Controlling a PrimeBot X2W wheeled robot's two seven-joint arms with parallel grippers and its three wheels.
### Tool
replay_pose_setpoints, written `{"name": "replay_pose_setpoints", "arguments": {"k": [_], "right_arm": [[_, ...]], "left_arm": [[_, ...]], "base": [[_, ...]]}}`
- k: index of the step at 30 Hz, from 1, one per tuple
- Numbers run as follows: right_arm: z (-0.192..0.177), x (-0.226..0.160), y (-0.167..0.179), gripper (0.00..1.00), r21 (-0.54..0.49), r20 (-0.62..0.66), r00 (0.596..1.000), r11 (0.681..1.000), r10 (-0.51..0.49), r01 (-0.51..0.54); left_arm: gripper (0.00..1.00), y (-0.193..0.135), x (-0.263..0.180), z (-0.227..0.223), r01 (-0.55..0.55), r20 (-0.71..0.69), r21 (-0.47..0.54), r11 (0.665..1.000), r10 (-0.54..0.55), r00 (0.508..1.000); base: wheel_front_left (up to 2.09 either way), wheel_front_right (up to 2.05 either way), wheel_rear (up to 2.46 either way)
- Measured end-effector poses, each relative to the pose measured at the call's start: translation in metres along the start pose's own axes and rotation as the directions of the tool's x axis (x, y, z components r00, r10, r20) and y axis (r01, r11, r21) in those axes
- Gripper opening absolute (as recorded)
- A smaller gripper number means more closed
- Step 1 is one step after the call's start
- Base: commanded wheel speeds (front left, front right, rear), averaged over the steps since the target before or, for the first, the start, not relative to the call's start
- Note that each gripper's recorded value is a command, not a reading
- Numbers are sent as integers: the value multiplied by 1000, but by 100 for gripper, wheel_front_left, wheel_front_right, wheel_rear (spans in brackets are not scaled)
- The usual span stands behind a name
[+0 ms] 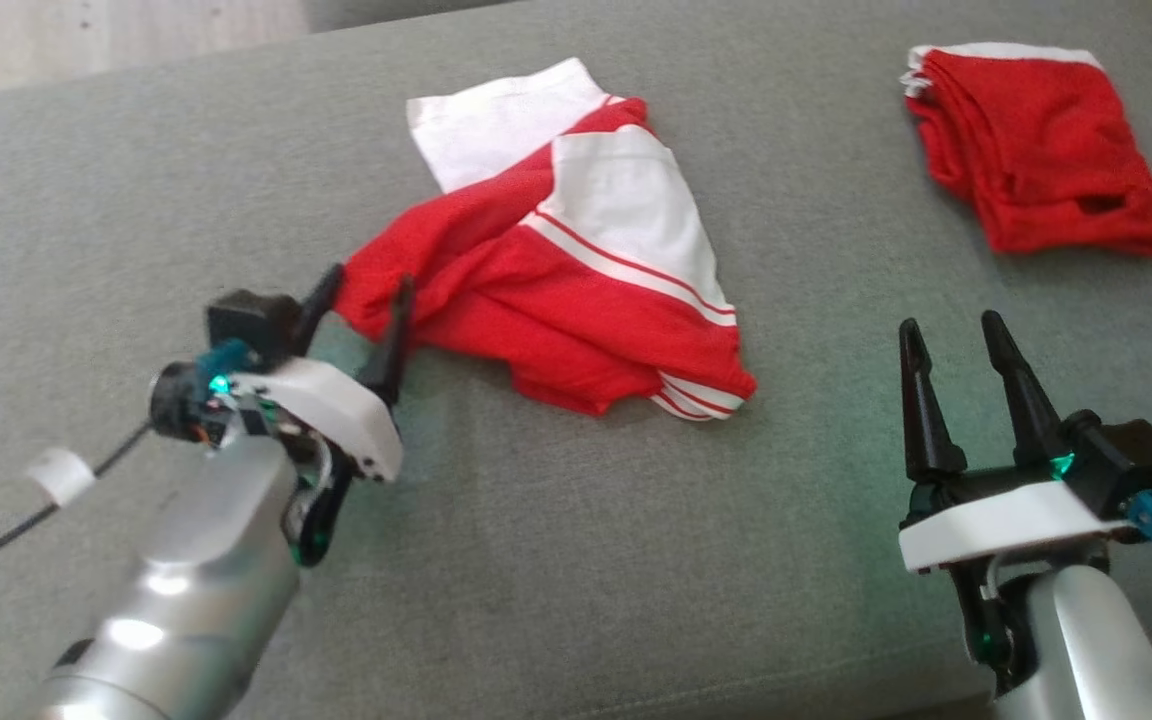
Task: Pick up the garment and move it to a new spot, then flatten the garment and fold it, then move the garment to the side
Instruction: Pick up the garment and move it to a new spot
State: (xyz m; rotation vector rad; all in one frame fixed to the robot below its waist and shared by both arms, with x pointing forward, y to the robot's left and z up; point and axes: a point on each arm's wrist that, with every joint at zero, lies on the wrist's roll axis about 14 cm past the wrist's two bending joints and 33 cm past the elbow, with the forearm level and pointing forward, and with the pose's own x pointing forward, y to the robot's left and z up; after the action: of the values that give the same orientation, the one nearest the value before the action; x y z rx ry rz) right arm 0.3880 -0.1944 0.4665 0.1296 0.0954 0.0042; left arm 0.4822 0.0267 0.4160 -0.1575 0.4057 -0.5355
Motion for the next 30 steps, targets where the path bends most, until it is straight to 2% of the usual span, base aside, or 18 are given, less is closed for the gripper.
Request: {"name": "replay_pose_setpoints", "arguments": {"k": [3, 11, 14, 19, 25, 30], "right_arm": [[2, 3, 4, 100, -2, 7, 1000, 1000, 14, -14], [18, 4, 15, 100, -27, 50, 998, 999, 47, -46], [17, -4, 20, 100, -36, 42, 997, 998, 60, -58], [14, -15, 28, 100, -48, 29, 996, 995, 85, -84], [9, -25, 40, 100, -49, 16, 992, 991, 122, -121], [5, -31, 45, 100, -36, 11, 991, 990, 136, -135]], "left_arm": [[100, -3, -7, -4, 11, 0, 63, 998, -11, 1000], [100, -9, -30, 30, -14, 130, 65, 998, 6, 992], [100, -4, -51, 46, -70, 205, 35, 997, 61, 977], [100, 3, -90, 32, -142, 247, -69, 987, 155, 956], [100, 20, -141, 10, -258, 280, -137, 956, 287, 916], [100, 27, -173, -4, -329, 294, -147, 933, 358, 886]], "base": [[0, 0, 0], [0, 0, 0], [0, 0, 0], [0, 0, 0], [0, 0, 0], [0, 0, 0]]}}
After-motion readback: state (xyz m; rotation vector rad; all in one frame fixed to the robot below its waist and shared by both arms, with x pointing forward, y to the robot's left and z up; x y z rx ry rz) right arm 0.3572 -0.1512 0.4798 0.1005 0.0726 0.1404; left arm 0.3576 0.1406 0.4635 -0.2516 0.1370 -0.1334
